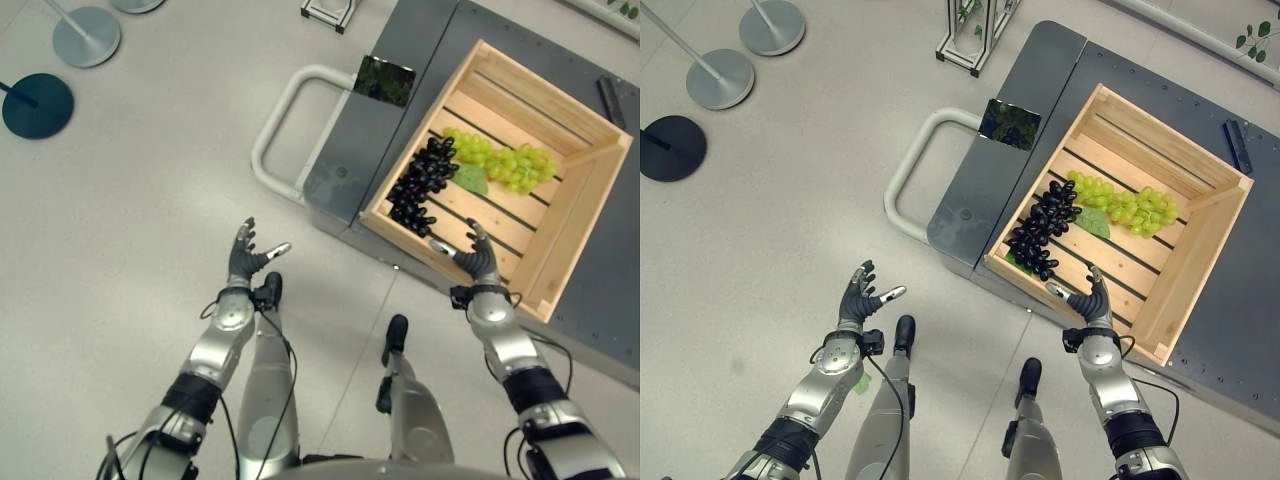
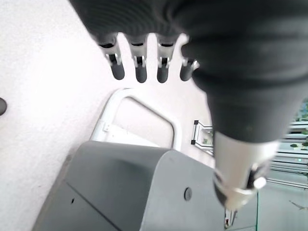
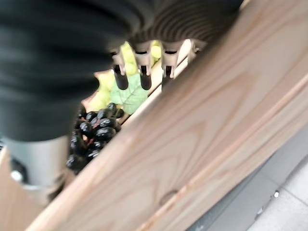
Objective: Pick up the fruits from the basket on one side to the basket on the other side
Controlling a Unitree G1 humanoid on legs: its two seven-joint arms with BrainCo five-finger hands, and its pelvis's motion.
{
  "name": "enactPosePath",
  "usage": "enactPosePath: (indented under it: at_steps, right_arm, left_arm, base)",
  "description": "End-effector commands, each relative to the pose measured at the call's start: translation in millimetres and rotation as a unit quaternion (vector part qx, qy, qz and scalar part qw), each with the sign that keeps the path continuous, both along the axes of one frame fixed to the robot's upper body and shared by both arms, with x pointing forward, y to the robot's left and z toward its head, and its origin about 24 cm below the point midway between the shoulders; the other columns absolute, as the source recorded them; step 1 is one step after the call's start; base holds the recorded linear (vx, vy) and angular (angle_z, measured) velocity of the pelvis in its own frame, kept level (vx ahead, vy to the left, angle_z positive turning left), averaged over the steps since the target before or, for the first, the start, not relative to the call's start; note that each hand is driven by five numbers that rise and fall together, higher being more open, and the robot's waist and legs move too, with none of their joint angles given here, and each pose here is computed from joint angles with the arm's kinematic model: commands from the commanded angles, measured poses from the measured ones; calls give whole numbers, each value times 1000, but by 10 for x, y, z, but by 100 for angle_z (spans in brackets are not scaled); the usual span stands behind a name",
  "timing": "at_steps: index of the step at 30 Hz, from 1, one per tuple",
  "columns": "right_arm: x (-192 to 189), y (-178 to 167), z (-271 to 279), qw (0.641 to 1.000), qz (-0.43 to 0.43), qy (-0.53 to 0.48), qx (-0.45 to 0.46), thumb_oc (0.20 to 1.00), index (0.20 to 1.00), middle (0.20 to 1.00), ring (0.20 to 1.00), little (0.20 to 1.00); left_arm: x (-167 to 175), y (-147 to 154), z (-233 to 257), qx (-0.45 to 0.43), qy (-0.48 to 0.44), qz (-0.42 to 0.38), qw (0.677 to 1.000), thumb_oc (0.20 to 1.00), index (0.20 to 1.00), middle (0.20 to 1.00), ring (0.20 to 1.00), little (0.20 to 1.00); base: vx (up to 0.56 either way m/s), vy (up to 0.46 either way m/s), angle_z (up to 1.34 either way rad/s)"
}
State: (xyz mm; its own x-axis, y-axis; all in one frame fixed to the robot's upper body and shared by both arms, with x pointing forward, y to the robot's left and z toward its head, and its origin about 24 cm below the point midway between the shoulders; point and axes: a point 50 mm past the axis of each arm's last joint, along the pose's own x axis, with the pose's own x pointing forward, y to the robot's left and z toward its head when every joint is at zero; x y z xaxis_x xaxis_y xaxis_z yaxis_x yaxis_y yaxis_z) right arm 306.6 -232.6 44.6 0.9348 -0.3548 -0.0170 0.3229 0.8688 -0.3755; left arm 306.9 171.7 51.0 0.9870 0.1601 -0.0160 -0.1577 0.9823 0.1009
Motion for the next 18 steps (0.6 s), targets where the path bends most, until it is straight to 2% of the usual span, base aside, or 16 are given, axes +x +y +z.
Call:
enactPosePath:
  at_steps: [1,9,12,18]
  right_arm:
    - [42,-131,347,997,-4,-71,-14,1000,1000,1000,1000,1000]
    - [118,-124,457,996,-9,-91,-11,1000,1000,1000,1000,1000]
    - [165,-79,406,994,-18,-93,51,1000,1000,1000,1000,1000]
    - [242,3,315,992,-19,-74,105,1000,1000,1000,1000,1000]
  left_arm:
    - [60,-95,183,-43,-53,6,998,1000,1000,1000,1000,1000]
    - [94,-181,264,-44,-68,-2,997,1000,1000,1000,1000,1000]
    - [79,-196,231,-49,-61,-6,997,1000,1000,1000,1000,1000]
    - [58,-190,157,-48,-45,-7,998,1000,1000,1000,1000,1000]
  base:
    - [0,0,0]
    - [0,0,0]
    - [0,0,0]
    - [0,0,0]
